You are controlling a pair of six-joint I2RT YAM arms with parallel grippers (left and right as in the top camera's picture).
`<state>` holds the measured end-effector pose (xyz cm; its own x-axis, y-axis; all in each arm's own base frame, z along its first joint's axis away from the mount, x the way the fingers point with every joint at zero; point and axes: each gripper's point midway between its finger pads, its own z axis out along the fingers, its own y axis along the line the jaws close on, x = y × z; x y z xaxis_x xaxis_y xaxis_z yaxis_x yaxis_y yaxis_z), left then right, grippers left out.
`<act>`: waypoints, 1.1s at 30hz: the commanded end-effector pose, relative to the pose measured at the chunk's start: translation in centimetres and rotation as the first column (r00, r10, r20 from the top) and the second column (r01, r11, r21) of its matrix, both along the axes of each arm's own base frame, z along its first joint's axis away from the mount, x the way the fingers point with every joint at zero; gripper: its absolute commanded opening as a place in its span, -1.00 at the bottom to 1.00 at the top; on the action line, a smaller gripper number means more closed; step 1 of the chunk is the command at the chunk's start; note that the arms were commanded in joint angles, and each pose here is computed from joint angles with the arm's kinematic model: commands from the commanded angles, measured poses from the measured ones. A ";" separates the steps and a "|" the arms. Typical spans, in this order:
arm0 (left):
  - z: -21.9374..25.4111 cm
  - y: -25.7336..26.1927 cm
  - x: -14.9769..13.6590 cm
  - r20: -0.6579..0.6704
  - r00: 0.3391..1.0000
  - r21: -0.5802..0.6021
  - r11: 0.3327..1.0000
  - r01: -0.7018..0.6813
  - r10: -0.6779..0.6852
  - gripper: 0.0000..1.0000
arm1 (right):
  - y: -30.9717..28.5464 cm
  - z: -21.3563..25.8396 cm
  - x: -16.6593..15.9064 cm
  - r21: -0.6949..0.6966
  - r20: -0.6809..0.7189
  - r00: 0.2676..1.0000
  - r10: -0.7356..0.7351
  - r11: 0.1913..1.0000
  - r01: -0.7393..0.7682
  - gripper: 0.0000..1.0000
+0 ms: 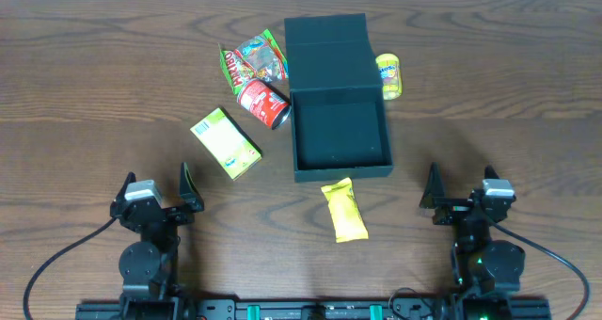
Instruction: Pack container
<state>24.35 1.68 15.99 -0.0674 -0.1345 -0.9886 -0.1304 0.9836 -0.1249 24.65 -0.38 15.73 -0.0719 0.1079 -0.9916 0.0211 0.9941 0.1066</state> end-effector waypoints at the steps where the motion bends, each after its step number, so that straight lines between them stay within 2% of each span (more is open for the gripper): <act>1: 3.3 -0.1 -0.5 0.056 0.998 0.009 1.000 0.008 -0.009 0.91 | 0.3 -0.1 0.0 0.012 -0.002 1.000 0.010 1.000 -0.010 0.99; 9: 14.3 -0.8 -1.5 0.177 0.983 0.010 0.999 0.053 -0.054 0.91 | 0.3 -0.1 0.0 0.012 -0.002 1.000 0.010 1.000 -0.010 0.98; 14: 20.9 -2.3 0.7 0.160 0.978 0.016 0.991 0.133 -0.134 0.91 | 0.3 -0.1 0.0 0.012 -0.002 1.000 0.010 1.000 -0.010 0.98; 22: 25.3 -6.6 10.1 -0.096 0.939 -0.040 0.944 0.328 -0.331 0.91 | 0.3 -0.1 0.0 0.012 -0.002 1.000 0.010 1.000 -0.010 0.98; 27: 24.0 -10.2 16.0 -0.335 0.855 -0.055 0.914 0.402 -0.396 0.91 | 0.3 -0.1 0.0 0.012 -0.002 1.000 0.010 1.000 -0.010 0.99; 33: 19.7 -11.3 20.4 -0.560 0.782 0.018 0.939 0.343 -0.275 0.91 | 0.3 -0.1 0.0 0.012 -0.002 1.000 0.010 1.000 -0.010 0.99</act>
